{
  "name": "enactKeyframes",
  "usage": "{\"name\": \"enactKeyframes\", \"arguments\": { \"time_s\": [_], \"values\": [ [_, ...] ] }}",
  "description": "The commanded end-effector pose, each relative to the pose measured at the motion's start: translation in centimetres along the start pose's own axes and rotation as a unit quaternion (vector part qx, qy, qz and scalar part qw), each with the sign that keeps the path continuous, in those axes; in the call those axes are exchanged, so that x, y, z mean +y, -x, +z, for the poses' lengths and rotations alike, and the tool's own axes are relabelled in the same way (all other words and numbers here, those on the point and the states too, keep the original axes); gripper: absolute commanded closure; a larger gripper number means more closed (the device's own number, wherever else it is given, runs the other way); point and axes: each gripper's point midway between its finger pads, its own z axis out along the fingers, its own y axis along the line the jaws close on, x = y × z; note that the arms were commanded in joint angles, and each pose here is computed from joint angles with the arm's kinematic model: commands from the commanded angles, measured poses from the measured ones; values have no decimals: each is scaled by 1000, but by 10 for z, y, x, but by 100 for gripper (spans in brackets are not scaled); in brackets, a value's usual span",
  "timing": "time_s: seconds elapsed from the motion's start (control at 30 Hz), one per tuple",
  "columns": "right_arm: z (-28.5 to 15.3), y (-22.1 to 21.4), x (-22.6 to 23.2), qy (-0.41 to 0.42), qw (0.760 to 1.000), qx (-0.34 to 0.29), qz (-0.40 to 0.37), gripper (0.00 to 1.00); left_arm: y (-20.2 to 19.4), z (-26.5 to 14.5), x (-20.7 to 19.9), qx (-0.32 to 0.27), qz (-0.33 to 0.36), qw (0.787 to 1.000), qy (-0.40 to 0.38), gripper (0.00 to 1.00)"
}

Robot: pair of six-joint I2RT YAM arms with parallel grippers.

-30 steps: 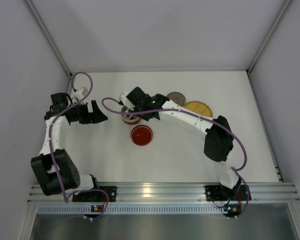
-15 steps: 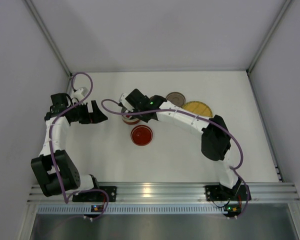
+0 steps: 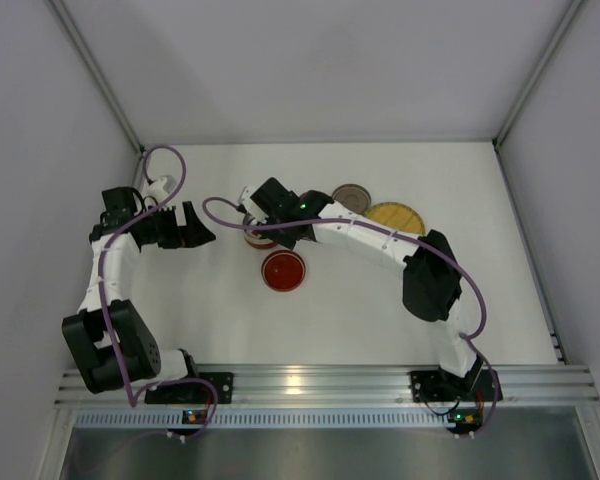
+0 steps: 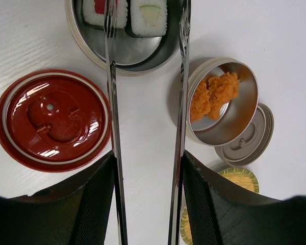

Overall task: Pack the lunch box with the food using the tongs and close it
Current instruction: Place the fake food in the packing box, then place the clamp at the center of the board.

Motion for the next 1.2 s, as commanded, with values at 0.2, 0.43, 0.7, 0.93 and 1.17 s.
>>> {"name": "enactKeyframes", "arguments": {
  "time_s": [0.2, 0.43, 0.7, 0.93, 1.17],
  "values": [
    [-53, 47, -23, -10, 995, -96, 39, 54, 12, -8, -5, -25, 35, 999, -2, 2],
    [-91, 17, -75, -5, 986, -123, 115, 57, 17, -18, -8, -20, 71, 997, 7, 2],
    [-124, -102, -163, -12, 956, -118, 268, 57, 6, -22, -7, 2, 83, 996, 12, 2],
    [-127, -241, -223, -81, 918, -65, 382, 57, 4, -20, -7, 9, 77, 997, 7, 2],
    [-87, -344, -245, -103, 886, 22, 452, 56, -4, -13, 2, 37, 65, 997, 6, 2]
  ]
}}
